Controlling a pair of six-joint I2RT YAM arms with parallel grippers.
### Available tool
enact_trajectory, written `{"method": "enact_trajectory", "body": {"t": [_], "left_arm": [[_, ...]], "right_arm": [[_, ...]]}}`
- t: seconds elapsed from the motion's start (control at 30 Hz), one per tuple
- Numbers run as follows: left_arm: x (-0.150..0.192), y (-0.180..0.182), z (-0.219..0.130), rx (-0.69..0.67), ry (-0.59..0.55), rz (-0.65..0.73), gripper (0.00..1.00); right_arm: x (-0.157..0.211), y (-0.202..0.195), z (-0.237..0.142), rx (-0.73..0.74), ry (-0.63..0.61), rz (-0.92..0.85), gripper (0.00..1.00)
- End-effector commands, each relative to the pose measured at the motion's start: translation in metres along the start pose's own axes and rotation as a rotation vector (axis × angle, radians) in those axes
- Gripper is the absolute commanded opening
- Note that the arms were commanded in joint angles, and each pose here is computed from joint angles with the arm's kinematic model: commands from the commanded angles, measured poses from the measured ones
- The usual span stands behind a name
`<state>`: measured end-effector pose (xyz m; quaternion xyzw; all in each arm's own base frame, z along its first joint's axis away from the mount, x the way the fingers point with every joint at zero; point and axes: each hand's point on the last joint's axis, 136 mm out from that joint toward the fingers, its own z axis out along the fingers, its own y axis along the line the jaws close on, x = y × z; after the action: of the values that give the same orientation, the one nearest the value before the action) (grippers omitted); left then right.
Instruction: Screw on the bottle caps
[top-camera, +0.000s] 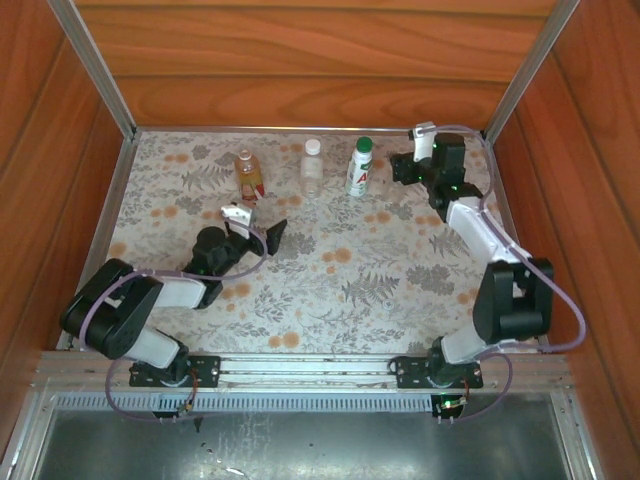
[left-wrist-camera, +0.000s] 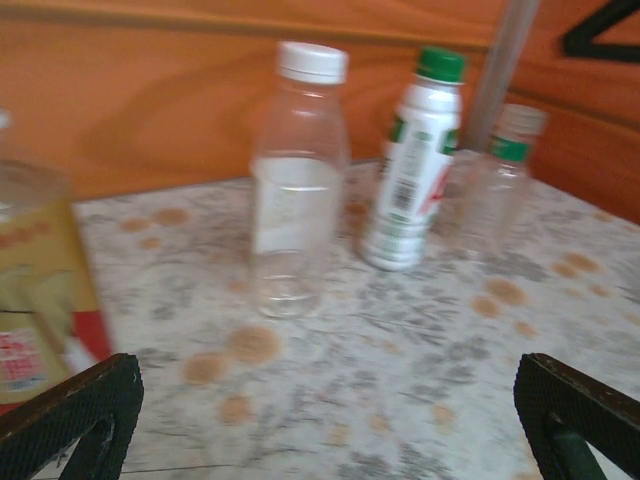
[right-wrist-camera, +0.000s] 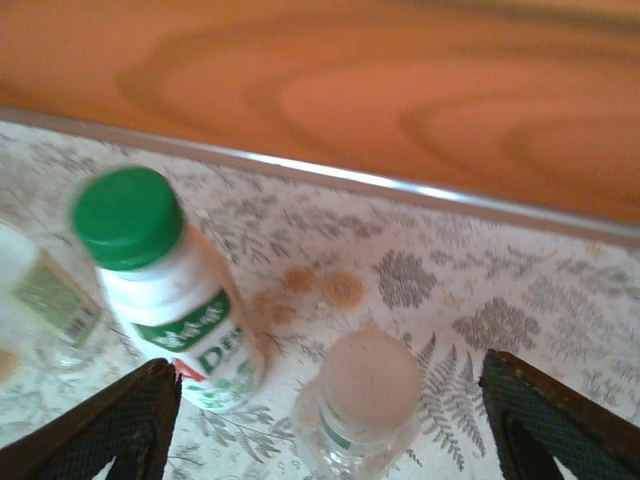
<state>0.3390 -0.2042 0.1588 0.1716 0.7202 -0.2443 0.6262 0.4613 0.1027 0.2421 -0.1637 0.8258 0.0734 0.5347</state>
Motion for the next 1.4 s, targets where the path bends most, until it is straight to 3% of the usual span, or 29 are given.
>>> {"method": "enact_trajectory", "body": {"t": [0.0,0.07,0.17,0.27,0.33,0.5,0.77,1.2,1.37], "left_arm": [[-0.003,0.043,0.000,-0.181,0.069,0.057,1.00],[-0.015,0.063,0.001,-0.246,0.070,0.060,1.00],[-0.026,0.088,0.004,-0.326,0.092,0.073,1.00],[-0.034,0.106,0.007,-0.358,0.077,0.035,1.00],[-0.038,0.113,0.011,-0.361,0.072,0.028,1.00],[-0.041,0.119,0.031,-0.326,0.075,0.011,1.00],[-0.033,0.119,0.063,-0.261,0.104,-0.003,1.00],[-0.002,0.136,0.098,-0.254,0.189,-0.047,1.00],[0.005,0.142,0.104,-0.267,0.214,-0.031,0.90]], "right_arm": [[0.007,0.026,-0.020,-0.082,0.013,-0.007,0.89],[0.010,0.024,-0.032,-0.065,0.036,0.019,0.99],[0.014,0.024,-0.047,-0.046,0.038,0.117,1.00],[0.030,0.028,-0.059,-0.051,0.138,0.247,1.00],[0.036,0.038,-0.070,-0.099,0.178,0.244,1.00],[0.045,0.053,-0.084,-0.194,0.123,0.295,1.00],[0.059,0.094,-0.082,-0.435,0.181,0.363,1.00],[0.060,0.105,-0.082,-0.463,0.202,0.322,1.00],[0.061,0.108,-0.082,-0.473,0.210,0.322,0.99]]}}
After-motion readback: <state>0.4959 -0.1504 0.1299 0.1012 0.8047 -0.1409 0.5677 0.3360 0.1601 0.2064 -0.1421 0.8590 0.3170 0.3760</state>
